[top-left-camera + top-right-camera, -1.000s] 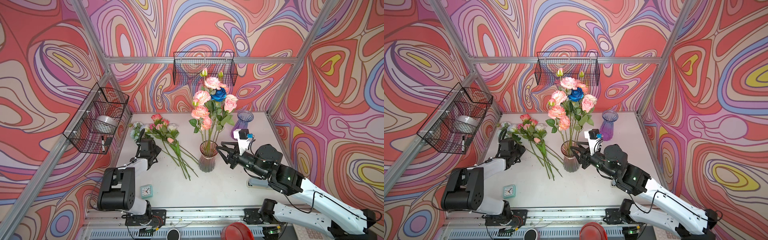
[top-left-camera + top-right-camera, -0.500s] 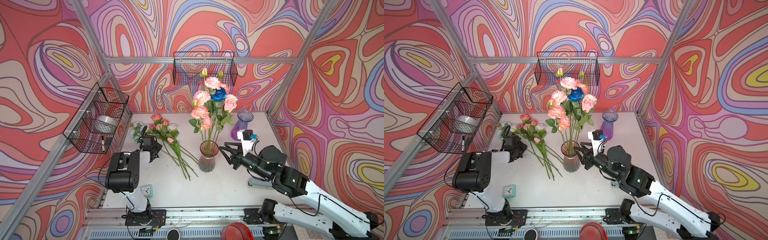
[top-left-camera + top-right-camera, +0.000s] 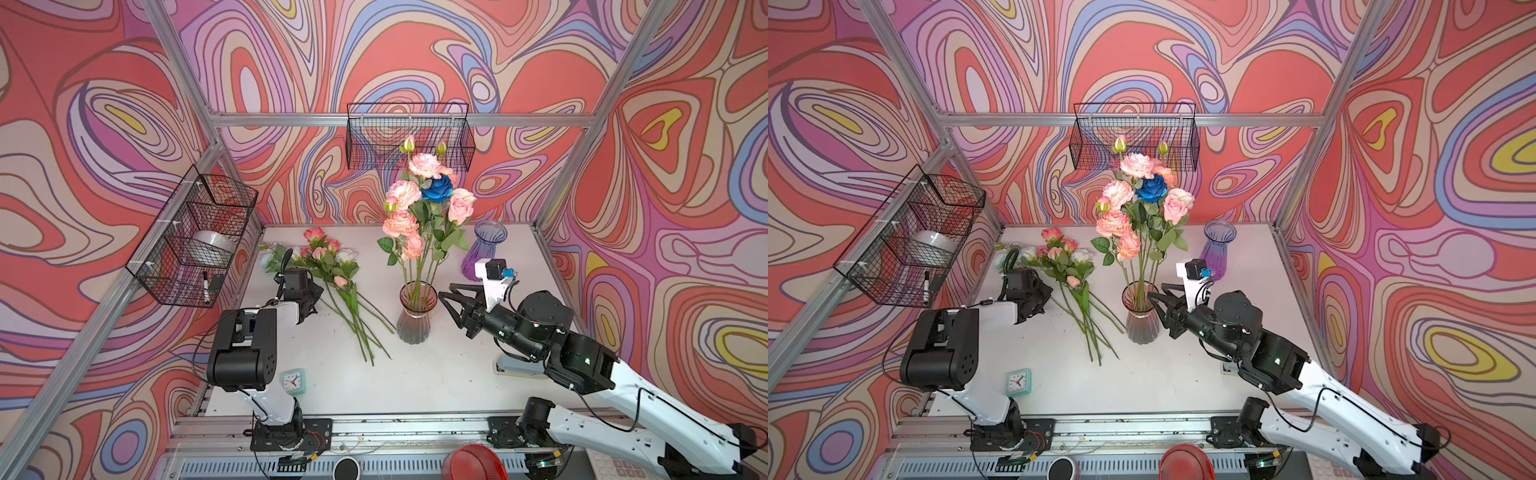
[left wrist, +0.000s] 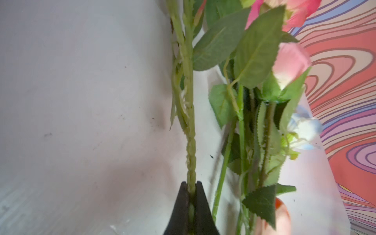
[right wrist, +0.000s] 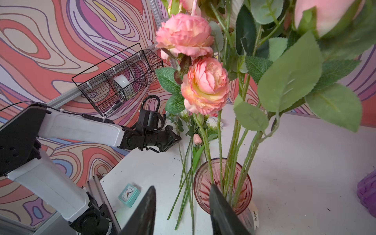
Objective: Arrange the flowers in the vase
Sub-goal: 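Open the right gripper and draw back while the left grasps a white rose stem, then lift the white rose with the left gripper while the right reaches toward it, then grasp the white rose stem with the right gripper and open the left gripper, then lower the white rose into the vase with the right gripper while the left withdraws, then open the right gripper and draw back while the left returns to the pile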
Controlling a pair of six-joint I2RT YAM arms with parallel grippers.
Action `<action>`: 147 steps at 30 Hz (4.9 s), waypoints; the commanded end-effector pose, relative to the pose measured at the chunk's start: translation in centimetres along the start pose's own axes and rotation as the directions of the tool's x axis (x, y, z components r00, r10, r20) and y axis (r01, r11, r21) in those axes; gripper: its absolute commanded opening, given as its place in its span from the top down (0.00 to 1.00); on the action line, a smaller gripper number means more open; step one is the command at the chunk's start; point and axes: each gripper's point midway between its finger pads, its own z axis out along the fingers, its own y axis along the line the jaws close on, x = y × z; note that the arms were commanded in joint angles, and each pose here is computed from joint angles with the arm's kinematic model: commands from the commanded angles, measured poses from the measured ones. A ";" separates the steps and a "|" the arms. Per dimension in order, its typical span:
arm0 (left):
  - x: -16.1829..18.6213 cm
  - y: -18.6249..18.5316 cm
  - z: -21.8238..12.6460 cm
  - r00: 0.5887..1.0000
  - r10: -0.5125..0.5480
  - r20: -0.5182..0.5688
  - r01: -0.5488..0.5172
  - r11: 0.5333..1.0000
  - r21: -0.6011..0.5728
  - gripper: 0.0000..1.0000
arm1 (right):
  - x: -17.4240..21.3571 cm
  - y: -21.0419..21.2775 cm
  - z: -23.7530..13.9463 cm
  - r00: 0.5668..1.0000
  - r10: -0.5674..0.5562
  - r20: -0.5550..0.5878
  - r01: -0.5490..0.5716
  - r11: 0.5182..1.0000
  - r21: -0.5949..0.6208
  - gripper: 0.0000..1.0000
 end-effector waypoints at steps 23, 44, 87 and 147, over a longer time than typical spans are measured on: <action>-1.6 -11.4 -26.2 0.970 0.184 0.158 -0.235 0.871 0.432 1.00 | -1.5 4.7 -0.5 1.000 0.011 -0.026 -0.017 0.974 -0.226 0.48; 4.4 -20.9 -47.4 0.879 0.388 0.277 -0.282 -0.045 0.958 1.00 | 0.1 18.1 8.2 0.950 -0.059 -0.306 -0.120 0.836 -0.535 0.46; 2.9 -16.0 -38.2 0.923 0.273 0.270 -0.361 0.379 0.852 0.01 | -10.8 5.2 1.7 0.896 -0.374 0.240 0.341 0.925 0.166 1.00; 7.7 -6.6 -16.0 0.952 0.251 -0.176 -0.160 0.896 0.413 0.32 | 3.2 -1.0 1.8 0.996 0.056 -0.062 -0.055 0.998 0.022 0.62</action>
